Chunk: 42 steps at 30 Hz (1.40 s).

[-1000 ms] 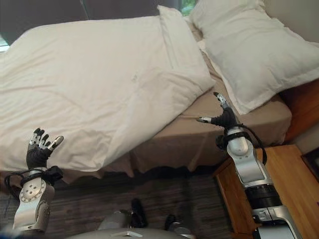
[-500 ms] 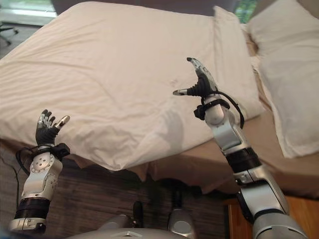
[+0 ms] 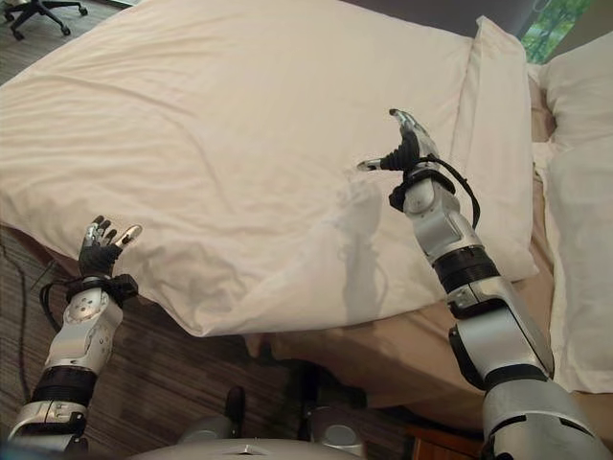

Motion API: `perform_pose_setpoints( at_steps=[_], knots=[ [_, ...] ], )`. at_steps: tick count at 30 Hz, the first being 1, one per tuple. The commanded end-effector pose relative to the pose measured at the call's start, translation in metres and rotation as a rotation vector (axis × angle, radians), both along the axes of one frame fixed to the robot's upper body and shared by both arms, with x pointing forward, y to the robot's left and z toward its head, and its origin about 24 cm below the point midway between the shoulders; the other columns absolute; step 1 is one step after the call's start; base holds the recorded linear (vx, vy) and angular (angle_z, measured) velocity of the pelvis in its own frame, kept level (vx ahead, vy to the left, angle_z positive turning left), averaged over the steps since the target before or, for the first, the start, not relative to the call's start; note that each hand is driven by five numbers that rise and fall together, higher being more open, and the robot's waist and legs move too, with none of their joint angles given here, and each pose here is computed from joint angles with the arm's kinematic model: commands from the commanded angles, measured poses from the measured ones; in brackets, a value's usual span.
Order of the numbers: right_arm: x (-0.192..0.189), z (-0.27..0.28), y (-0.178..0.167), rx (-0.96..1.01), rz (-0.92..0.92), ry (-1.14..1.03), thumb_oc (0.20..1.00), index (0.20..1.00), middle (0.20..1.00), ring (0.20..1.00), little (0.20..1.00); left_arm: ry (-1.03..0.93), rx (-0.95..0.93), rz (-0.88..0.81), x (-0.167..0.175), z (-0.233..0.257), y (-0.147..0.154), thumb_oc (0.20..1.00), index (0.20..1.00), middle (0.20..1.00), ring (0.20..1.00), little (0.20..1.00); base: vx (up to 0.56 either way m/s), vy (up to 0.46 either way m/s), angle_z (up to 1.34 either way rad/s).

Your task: Making the bed.

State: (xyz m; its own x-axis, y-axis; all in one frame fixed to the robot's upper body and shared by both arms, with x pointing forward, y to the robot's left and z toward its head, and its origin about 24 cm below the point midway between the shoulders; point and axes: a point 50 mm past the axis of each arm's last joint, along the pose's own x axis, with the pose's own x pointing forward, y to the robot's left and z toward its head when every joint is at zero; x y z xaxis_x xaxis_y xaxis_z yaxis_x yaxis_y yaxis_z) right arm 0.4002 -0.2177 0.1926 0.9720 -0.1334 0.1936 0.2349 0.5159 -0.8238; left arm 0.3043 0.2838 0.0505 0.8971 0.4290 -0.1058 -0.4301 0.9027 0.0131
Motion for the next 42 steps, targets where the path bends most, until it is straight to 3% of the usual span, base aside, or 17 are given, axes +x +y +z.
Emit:
perform_pose_setpoints(
  at_steps=[1, 9, 13, 16, 19, 29, 33, 34, 35, 37, 39, 42],
  knots=[
    [0.009, 0.056, 0.020, -0.060, 0.051, -0.152, 1.000, 1.000, 1.000, 1.000, 1.000, -0.147, 0.084, 0.016, 0.014, 0.043, 0.015, 1.000, 1.000, 1.000, 1.000, 1.000, 0.00, -0.106, 0.23],
    [0.019, 0.074, 0.028, -0.123, 0.008, -0.163, 1.000, 1.000, 1.000, 1.000, 1.000, -0.138, 0.090, 0.014, 0.029, 0.047, 0.011, 1.000, 1.000, 1.000, 1.000, 1.000, 0.00, -0.116, 0.02],
    [0.021, 0.073, 0.029, 0.007, 0.008, -0.168, 1.000, 1.000, 1.000, 1.000, 1.000, -0.134, 0.092, 0.004, 0.041, 0.052, 0.003, 1.000, 1.000, 1.000, 1.000, 1.000, -0.02, -0.121, 0.06],
    [0.019, 0.089, 0.030, 0.047, 0.021, -0.226, 1.000, 1.000, 1.000, 1.000, 1.000, -0.096, 0.066, -0.006, 0.034, 0.036, 0.002, 1.000, 1.000, 1.000, 1.000, 1.000, -0.02, -0.070, 0.11],
    [0.012, 0.118, 0.016, -0.009, -0.014, -0.314, 1.000, 1.000, 1.000, 1.000, 1.000, 0.013, -0.020, -0.001, -0.003, -0.015, 0.004, 1.000, 1.000, 1.000, 1.000, 1.000, -0.02, -0.080, 0.05],
    [0.011, 0.120, 0.004, -0.116, -0.068, -0.312, 1.000, 1.000, 1.000, 1.000, 1.000, -0.004, -0.048, -0.024, -0.008, -0.021, -0.004, 1.000, 1.000, 1.000, 1.000, 1.000, -0.03, -0.068, -0.04],
    [0.012, 0.121, 0.015, -0.313, -0.058, -0.300, 1.000, 1.000, 1.000, 1.000, 1.000, -0.017, -0.042, -0.019, -0.006, -0.016, -0.001, 1.000, 1.000, 1.000, 1.000, 1.000, -0.02, -0.060, -0.16],
    [0.006, 0.136, 0.016, -0.538, -0.116, -0.385, 1.000, 1.000, 1.000, 1.000, 1.000, -0.041, -0.037, -0.018, -0.006, -0.012, -0.002, 1.000, 1.000, 1.000, 1.000, 1.000, -0.03, 0.000, -0.13],
    [0.006, 0.136, 0.016, -0.538, -0.116, -0.386, 1.000, 1.000, 1.000, 1.000, 1.000, -0.041, -0.037, -0.018, -0.006, -0.012, -0.002, 1.000, 1.000, 1.000, 1.000, 1.000, -0.01, 0.016, -0.12],
    [-0.001, 0.149, 0.014, -0.905, -0.218, -0.440, 1.000, 1.000, 1.000, 1.000, 1.000, -0.065, -0.041, -0.027, -0.010, -0.011, -0.007, 1.000, 1.000, 1.000, 1.000, 1.000, -0.01, 0.026, -0.14],
    [-0.001, 0.152, 0.017, -1.083, -0.258, -0.420, 1.000, 1.000, 1.000, 1.000, 1.000, -0.065, -0.056, -0.024, -0.012, -0.015, -0.010, 1.000, 1.000, 1.000, 1.000, 1.000, -0.02, 0.042, -0.10],
    [-0.006, 0.164, 0.033, -1.135, -0.234, -0.485, 1.000, 1.000, 1.000, 1.000, 1.000, -0.085, -0.088, -0.041, -0.015, -0.016, -0.017, 1.000, 1.000, 1.000, 1.000, 1.000, -0.01, 0.038, -0.08]
  ],
)
